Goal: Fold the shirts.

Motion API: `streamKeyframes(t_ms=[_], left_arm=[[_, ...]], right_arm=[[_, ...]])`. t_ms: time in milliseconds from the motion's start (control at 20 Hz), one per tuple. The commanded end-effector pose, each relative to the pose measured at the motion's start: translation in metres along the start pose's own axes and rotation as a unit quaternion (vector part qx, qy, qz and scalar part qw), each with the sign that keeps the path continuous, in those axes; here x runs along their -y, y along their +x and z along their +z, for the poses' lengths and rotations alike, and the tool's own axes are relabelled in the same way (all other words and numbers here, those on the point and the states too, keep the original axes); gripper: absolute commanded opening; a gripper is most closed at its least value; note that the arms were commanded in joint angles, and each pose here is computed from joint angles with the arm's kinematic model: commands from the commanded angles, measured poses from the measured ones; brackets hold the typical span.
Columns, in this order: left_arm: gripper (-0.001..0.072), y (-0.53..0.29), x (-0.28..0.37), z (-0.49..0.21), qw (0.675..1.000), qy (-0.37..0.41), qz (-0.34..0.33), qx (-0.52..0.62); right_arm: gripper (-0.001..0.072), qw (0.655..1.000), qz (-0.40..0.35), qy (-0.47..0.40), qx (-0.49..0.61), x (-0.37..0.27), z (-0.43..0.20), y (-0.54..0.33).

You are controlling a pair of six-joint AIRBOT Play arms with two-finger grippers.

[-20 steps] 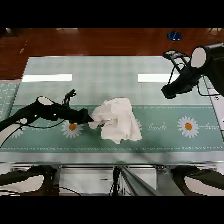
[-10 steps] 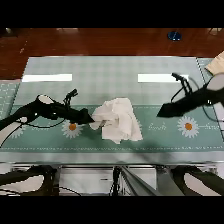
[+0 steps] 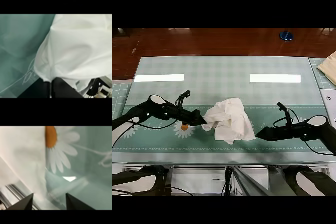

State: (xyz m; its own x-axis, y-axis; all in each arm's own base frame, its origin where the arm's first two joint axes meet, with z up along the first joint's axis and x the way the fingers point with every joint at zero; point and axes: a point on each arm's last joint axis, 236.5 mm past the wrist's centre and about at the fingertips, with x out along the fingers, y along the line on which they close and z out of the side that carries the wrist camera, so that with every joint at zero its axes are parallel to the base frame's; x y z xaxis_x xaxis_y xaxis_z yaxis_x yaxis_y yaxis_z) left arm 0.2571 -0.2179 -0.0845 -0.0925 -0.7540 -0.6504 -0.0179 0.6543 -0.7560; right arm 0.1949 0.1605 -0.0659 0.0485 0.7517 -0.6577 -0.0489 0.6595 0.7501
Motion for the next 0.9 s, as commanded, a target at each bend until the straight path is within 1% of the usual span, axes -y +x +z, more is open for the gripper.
streamKeyframes(t_ms=[0, 100, 300, 350, 400, 450, 500, 550, 600, 700, 800, 850], left_arm=[[0.003, 0.0, 0.001, -0.002, 1.0, 0.001, -0.002, -0.004], [0.003, 0.0, 0.001, -0.002, 1.0, 0.0, -0.002, -0.004], [0.003, 0.0, 0.001, -0.001, 1.0, 0.001, -0.002, -0.003], [0.003, 0.0, 0.001, -0.001, 1.0, 0.001, -0.002, -0.003], [0.003, 0.0, 0.001, -0.001, 1.0, 0.001, -0.002, -0.003], [0.003, 0.0, 0.001, -0.001, 1.0, 0.0, -0.002, -0.003], [0.003, 0.0, 0.001, -0.001, 1.0, 0.001, -0.002, -0.004], [0.003, 0.0, 0.001, -0.001, 1.0, 0.001, -0.002, -0.004], [0.0029, 0.0, 0.001, -0.001, 1.0, 0.001, -0.002, -0.003], [0.0028, -0.006, 0.014, 0.0, 0.999, 0.036, -0.016, -0.013], [0.0027, -0.033, 0.047, 0.006, 0.994, 0.087, -0.052, -0.028], [0.0027, -0.055, 0.066, 0.015, 0.991, 0.115, -0.065, -0.02]], right_arm=[[0.0474, 0.996, 0.03, 0.022, 0.08, -0.007, 0.029, 0.002], [0.0474, 0.997, 0.019, 0.013, 0.08, -0.006, 0.029, 0.007], [0.0471, 0.999, 0.012, -0.039, 0.024, -0.023, 0.003, 0.037], [0.0438, 0.999, 0.008, -0.048, 0.013, -0.026, -0.003, 0.046], [0.0361, 0.999, 0.007, -0.051, 0.006, -0.028, -0.007, 0.055], [0.0308, 0.999, 0.007, -0.05, 0.001, -0.031, -0.01, 0.063], [0.0187, 0.999, 0.006, -0.05, -0.001, -0.032, -0.012, 0.068], [0.0012, 0.999, 0.004, -0.052, 0.002, -0.033, -0.011, 0.07], [0.0018, 0.999, 0.01, -0.048, 0.008, -0.036, -0.009, 0.069], [0.0017, 0.998, 0.037, -0.051, 0.031, -0.056, 0.004, 0.058], [0.0017, 0.99, 0.095, -0.08, 0.06, -0.1, 0.024, 0.027], [0.0018, 0.983, 0.121, -0.112, 0.08, -0.126, 0.036, 0.002]])
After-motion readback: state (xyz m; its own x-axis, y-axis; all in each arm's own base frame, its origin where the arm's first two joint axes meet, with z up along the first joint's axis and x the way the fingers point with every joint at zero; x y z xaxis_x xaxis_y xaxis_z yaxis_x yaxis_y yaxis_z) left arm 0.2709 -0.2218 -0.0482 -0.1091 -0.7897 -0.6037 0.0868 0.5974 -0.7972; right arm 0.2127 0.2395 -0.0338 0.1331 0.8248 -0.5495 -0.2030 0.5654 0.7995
